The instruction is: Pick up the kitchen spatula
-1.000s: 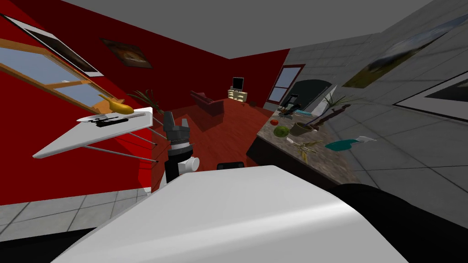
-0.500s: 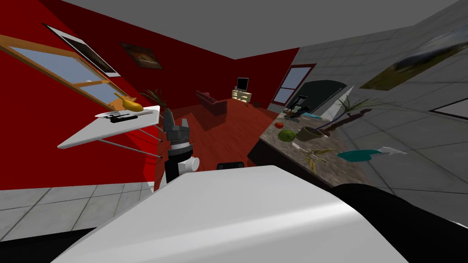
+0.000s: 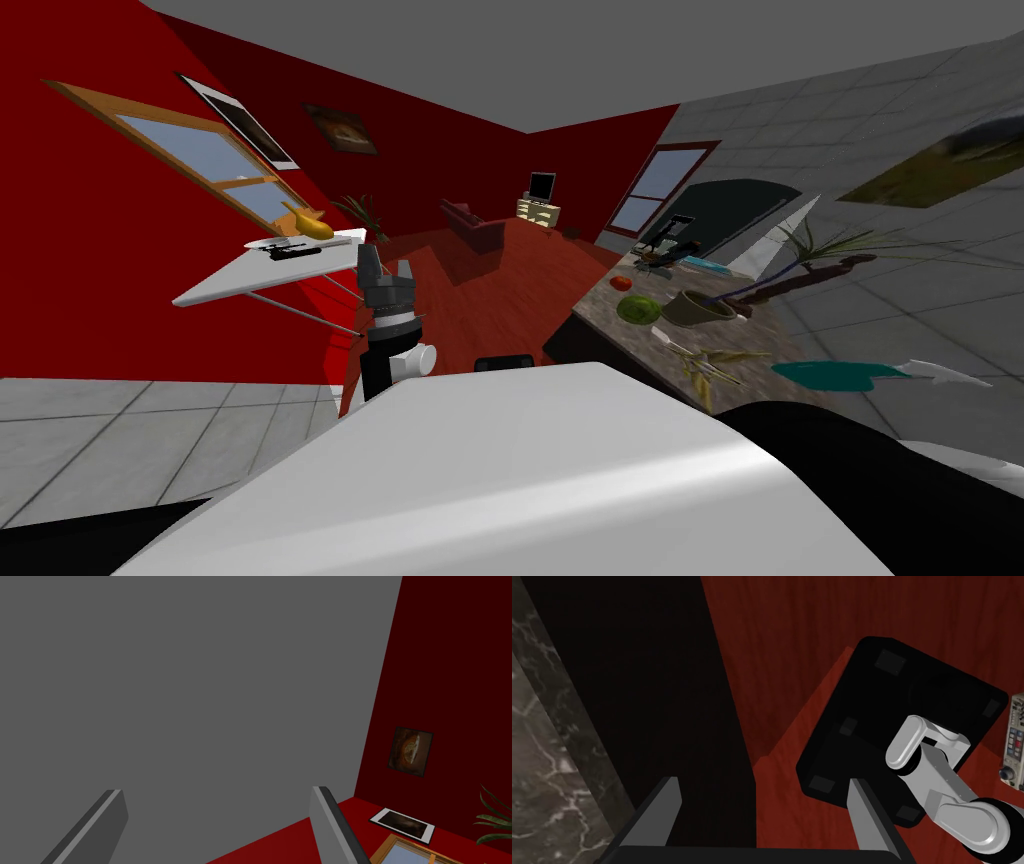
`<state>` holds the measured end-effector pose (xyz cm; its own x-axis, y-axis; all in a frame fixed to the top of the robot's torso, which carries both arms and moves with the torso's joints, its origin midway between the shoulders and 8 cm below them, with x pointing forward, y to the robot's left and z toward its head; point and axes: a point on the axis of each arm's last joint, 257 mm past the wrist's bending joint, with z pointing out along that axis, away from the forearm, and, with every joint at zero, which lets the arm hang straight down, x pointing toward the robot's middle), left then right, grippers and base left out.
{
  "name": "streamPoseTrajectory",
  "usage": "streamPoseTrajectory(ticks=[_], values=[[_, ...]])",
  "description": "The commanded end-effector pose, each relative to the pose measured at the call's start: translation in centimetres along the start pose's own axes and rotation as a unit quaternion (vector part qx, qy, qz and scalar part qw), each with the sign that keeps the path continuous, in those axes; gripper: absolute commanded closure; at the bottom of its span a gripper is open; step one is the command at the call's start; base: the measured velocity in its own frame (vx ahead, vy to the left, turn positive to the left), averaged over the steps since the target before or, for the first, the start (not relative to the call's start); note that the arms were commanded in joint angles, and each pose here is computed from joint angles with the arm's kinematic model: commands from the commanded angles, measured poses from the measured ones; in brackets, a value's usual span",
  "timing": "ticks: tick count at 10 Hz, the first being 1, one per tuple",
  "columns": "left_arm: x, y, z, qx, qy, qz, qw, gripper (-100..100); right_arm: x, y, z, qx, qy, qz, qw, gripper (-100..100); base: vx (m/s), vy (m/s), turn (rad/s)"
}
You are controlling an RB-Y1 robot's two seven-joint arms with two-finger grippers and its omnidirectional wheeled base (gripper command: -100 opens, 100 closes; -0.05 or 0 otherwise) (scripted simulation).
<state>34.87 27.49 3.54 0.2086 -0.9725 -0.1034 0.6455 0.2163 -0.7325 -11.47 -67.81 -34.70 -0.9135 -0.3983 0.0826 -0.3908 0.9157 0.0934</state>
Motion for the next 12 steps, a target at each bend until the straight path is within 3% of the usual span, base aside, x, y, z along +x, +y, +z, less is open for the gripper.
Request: streamPoseTrajectory(ticks=[1, 5, 10, 12], values=[[0.0, 0.0, 0.0, 0.0, 0.0, 0.0, 1.0, 0, 0.4, -1.0, -0.5, 0.01, 0.007, -0.002, 0.9999, -100, 0.071, -0.087, 0.112], [0.0, 0.0, 0.0, 0.0, 0.0, 0.0, 1.0, 0, 0.8, -4.5, -3.0, 0.04, 0.021, -0.003, 0.999, -100, 0.088, -0.111, 0.163], [0.0, 0.0, 0.0, 0.0, 0.0, 0.0, 1.0, 0, 0.0, -6.1, -3.7, 0.054, 0.013, 0.001, 0.9985, -100, 0.069, -0.138, 0.143], [0.0, 0.0, 0.0, 0.0, 0.0, 0.0, 1.0, 0, -1.3, -6.1, -2.9, 0.051, -0.004, 0.004, 0.9987, -100, 0.077, -0.137, 0.174]])
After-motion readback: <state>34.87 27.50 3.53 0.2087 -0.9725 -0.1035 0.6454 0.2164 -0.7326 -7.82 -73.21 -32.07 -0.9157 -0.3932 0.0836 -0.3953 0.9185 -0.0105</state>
